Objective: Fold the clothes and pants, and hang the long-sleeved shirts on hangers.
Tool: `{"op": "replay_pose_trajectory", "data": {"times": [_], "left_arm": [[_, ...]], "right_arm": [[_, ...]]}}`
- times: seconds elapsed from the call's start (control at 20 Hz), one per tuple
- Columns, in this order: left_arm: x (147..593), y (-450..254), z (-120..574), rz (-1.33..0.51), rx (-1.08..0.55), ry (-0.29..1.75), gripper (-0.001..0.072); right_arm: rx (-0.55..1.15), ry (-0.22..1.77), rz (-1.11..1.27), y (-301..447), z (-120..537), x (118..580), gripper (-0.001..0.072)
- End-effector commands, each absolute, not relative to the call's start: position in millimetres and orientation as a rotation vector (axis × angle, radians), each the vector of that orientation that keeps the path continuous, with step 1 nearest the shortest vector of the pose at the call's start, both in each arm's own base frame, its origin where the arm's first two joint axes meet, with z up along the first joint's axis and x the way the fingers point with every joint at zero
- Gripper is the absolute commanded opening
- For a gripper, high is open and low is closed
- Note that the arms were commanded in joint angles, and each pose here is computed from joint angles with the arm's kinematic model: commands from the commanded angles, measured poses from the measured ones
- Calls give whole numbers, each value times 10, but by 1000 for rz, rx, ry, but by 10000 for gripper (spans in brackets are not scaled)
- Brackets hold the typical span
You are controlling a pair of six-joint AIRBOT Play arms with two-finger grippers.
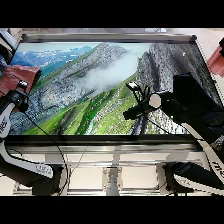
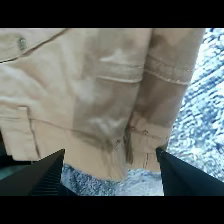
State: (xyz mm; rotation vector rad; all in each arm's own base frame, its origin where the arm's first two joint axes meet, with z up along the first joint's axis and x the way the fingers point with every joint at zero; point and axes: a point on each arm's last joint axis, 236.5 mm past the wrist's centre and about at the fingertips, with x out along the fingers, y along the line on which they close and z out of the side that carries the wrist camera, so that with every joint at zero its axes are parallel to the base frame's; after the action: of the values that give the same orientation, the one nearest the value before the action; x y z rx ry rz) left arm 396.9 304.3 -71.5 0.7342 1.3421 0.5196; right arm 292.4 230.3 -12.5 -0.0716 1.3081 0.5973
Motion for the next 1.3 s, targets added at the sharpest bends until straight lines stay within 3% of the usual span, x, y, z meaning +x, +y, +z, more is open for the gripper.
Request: {"op": "replay_pose_trajectory", "data": {"times": [0.0,0.55,1.25], "left_arm": [[3956,3069,-763,524,738,1362,626],[4044,3126,-390,585,728,1304,626],[4117,3150,-405,567,717,1265,624]], "right_arm": [[-71,1309,598,2308,-127,2922,8],[-72,1307,598,2308,-126,2926,8],[-71,1299,597,2311,-122,2943,8]]}}
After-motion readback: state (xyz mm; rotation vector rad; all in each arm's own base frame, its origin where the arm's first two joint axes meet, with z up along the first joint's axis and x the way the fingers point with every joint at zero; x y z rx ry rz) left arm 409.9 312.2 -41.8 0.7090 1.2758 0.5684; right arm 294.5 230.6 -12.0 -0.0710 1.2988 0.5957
